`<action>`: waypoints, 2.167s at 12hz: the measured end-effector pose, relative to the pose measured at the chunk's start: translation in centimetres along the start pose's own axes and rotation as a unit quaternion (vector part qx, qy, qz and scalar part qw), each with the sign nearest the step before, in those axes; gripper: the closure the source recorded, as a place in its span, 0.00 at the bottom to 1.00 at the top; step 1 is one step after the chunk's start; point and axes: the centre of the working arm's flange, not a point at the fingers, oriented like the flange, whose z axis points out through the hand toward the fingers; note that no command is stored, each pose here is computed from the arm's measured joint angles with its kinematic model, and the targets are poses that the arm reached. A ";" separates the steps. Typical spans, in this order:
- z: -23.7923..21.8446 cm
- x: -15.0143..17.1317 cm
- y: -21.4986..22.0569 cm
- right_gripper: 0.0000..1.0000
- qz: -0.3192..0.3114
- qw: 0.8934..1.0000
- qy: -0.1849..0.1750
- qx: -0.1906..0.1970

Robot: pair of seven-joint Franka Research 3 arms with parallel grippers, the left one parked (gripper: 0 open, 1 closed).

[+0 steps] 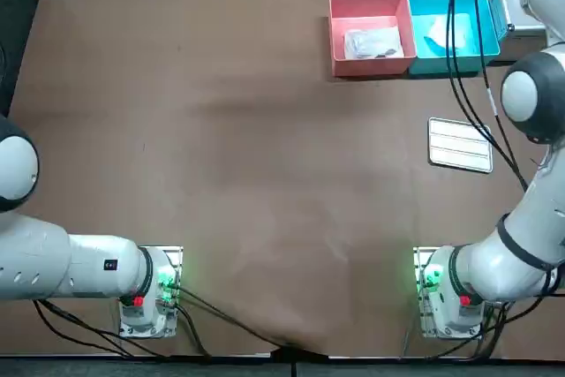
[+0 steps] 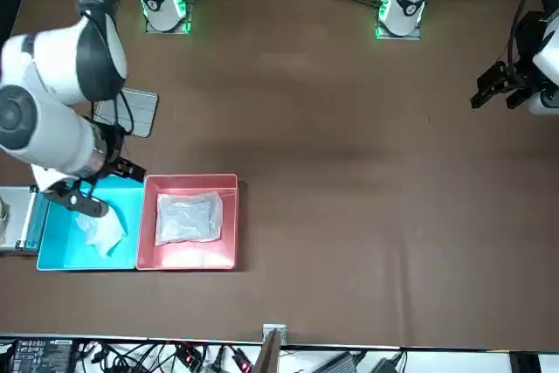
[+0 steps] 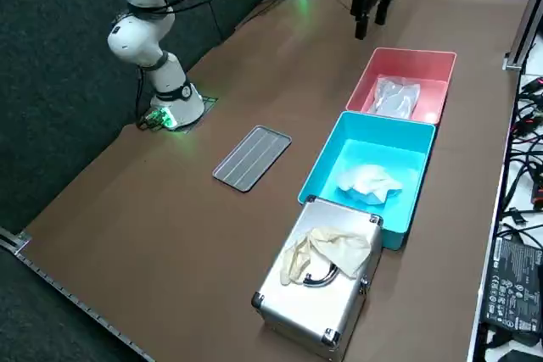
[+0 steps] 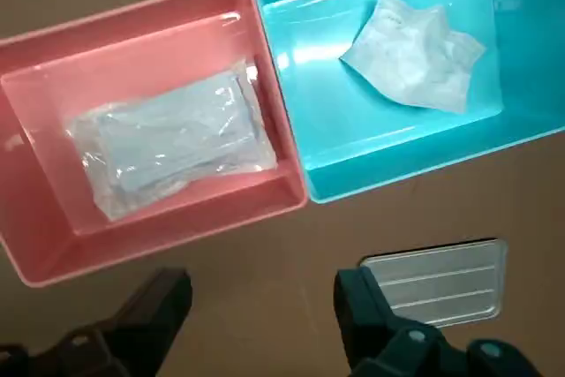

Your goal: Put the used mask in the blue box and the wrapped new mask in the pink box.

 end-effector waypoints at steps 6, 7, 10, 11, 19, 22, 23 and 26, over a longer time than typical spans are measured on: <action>-1.8 -1.0 7.9 0.00 -0.096 0.995 -0.006 0.023; -2.1 -1.1 9.6 0.00 -0.115 0.993 -0.006 0.031; -3.2 -1.8 14.0 0.00 -0.149 0.988 -0.001 0.043; -3.3 -2.2 14.1 0.00 -0.151 0.988 0.004 0.044; -6.4 -5.7 15.6 0.00 -0.148 0.988 0.024 0.045; -6.8 -6.2 16.4 0.00 -0.143 0.989 0.017 0.044; -7.0 -6.4 16.7 0.00 -0.141 0.989 0.017 0.044; -7.9 -7.8 17.6 0.00 -0.136 0.990 0.020 0.044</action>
